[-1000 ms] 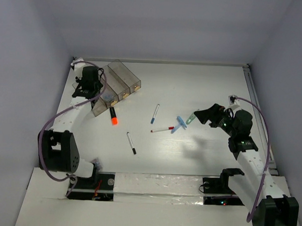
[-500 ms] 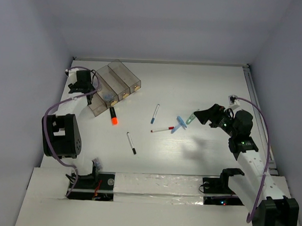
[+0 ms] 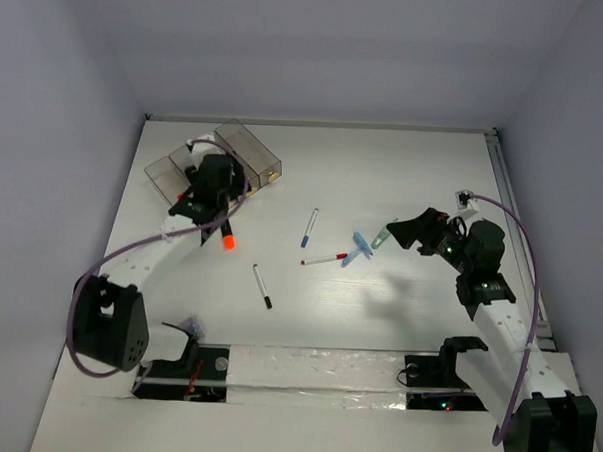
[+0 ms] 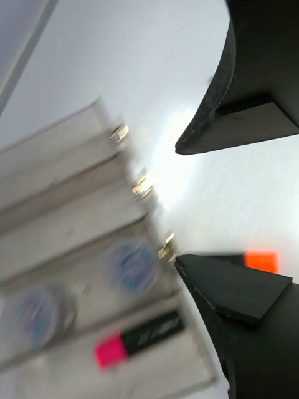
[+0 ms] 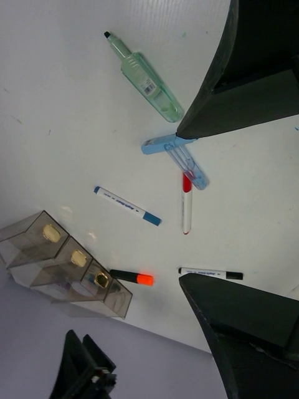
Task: Sort the stationery into containers
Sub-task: Place the pen in the storage box, then pick up the pen from the center of the board.
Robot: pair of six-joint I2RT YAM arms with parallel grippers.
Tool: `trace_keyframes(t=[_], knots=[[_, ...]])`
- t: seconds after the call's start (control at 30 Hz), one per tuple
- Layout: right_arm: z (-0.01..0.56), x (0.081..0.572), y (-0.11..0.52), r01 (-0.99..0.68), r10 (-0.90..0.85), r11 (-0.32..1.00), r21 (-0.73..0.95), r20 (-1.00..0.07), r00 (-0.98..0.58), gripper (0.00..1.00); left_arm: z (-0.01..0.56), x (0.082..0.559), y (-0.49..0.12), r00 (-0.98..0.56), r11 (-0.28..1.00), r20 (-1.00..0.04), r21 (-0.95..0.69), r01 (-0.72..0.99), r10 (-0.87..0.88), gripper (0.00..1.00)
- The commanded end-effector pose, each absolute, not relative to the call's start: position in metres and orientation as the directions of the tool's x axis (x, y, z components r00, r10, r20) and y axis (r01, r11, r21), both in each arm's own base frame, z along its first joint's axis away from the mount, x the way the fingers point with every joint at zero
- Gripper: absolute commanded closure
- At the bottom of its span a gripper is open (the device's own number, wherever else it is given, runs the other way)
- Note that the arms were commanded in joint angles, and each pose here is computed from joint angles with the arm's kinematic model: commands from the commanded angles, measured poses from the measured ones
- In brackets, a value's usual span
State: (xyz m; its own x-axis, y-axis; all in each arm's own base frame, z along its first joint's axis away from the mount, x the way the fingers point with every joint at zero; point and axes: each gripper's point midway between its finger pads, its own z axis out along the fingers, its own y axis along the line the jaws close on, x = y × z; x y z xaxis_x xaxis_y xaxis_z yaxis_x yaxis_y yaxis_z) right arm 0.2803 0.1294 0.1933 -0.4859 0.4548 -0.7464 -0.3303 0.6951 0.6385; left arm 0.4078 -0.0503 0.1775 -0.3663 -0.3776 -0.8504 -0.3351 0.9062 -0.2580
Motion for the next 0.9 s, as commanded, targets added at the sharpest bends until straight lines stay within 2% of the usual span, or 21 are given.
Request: trace_keyframes(t=[0.0, 0.17, 0.23, 0.33, 0.5, 0.7, 0.87], knots=[[0.205, 0.284, 0.132, -0.374, 0.441, 0.696, 0.612, -0.777, -0.449, 0.06, 0.176, 0.375, -0.08, -0.346, 0.914, -0.856, -0.299, -0.275, -0.385, 0.37], [0.206, 0.284, 0.135, -0.381, 0.438, 0.693, 0.612, -0.777, -0.451, 0.06, 0.112, 0.335, -0.097, -0.475, 0.922, -0.793, -0.294, -0.251, -0.382, 0.39], [0.207, 0.283, 0.134, -0.382, 0.436, 0.695, 0.609, -0.779, -0.45, 0.06, 0.093, 0.325, -0.091, -0.491, 0.919, -0.781, -0.279, -0.279, -0.386, 0.36], [0.207, 0.284, 0.133, -0.378, 0.435, 0.701, 0.605, -0.783, -0.444, 0.06, 0.08, 0.323, -0.083, -0.49, 0.918, -0.785, -0.25, -0.309, -0.379, 0.31], [0.206, 0.284, 0.134, -0.378, 0.436, 0.698, 0.608, -0.779, -0.45, 0.05, 0.054, 0.333, -0.083, -0.55, 0.929, -0.764, -0.176, -0.327, -0.338, 0.31], [0.208, 0.284, 0.134, -0.384, 0.437, 0.694, 0.609, -0.78, -0.447, 0.06, 0.046, 0.345, -0.069, -0.542, 0.918, -0.767, -0.154, -0.366, -0.344, 0.36], [0.207, 0.285, 0.135, -0.384, 0.438, 0.691, 0.612, -0.778, -0.451, 0.06, 0.036, 0.351, -0.059, -0.557, 0.915, -0.757, -0.131, -0.381, -0.34, 0.46]])
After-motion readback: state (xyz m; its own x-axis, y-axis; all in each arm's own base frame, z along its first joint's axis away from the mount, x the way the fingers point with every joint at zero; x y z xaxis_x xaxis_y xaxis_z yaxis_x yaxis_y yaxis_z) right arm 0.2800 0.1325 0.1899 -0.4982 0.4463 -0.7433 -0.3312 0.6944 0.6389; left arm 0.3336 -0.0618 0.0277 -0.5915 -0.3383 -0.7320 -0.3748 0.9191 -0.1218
